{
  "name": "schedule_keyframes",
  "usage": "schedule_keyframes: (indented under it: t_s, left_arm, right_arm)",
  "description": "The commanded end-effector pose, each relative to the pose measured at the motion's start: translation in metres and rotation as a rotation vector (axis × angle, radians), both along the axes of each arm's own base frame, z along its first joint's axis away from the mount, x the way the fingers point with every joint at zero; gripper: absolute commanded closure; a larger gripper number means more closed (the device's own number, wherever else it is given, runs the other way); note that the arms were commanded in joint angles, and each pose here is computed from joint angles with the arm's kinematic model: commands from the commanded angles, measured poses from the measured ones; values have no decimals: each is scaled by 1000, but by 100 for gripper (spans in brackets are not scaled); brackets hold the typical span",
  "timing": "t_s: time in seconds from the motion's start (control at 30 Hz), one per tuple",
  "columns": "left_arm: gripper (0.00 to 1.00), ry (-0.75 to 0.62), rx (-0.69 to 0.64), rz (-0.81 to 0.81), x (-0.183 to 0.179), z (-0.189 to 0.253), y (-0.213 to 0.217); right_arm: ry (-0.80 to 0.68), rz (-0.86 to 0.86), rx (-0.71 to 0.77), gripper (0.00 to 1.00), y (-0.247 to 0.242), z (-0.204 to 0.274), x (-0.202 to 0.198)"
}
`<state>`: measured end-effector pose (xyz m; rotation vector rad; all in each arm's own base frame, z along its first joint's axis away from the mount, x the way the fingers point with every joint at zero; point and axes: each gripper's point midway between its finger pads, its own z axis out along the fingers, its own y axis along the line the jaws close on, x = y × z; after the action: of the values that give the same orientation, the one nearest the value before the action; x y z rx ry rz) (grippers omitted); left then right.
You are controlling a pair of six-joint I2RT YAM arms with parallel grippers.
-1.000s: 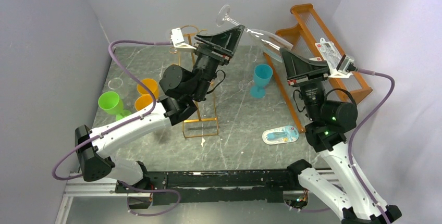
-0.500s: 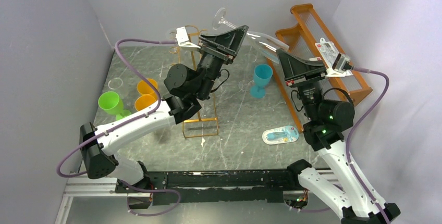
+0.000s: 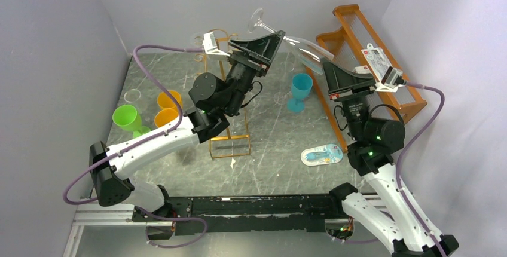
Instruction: Place the wine glass upside down on the wine glass rack
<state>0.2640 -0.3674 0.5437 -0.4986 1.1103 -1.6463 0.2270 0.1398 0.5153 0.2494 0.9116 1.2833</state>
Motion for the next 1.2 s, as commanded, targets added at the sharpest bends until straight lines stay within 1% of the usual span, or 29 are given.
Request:
schedule_keyframes:
  t_s: [0.0,0.2,0.33,0.4,0.63,0.93,1.0,1.07,1.13,1.17]
  left_arm:
    - [26,44,3,16,1,-3,4]
    - [25,32,6,58,6,0,7]
    - [31,-49,-22,60,-1,16,11]
    - [35,-66,-18,54,-3,21,10]
    - [50,-68,-22,25,-4,17,3]
    - [72,-94,-36,14,-8,22,2]
    - [79,-100,-37,13,-8,23,3]
    - [94,-112,-39,14,-10,24,4]
    - [95,-140,-33,12,-13,25,5]
    - [95,-177,-22,22,-16,30,7]
  right_arm:
    - [-69,-10,65,100,-12,20,-15]
    - [-100,33,27,100,-4,21,-23]
    - [-90,32,8,100,-2,18,-23]
    - [-84,45,2,100,0,15,-23]
    - [-81,93,-9,100,8,10,-24]
    - [-72,111,-20,100,12,5,-24]
    - [-69,113,-21,100,12,5,-23]
    - [-65,113,-25,100,13,3,-23]
    - [-54,111,-31,100,13,1,-21]
    - [-50,108,-37,100,13,1,-21]
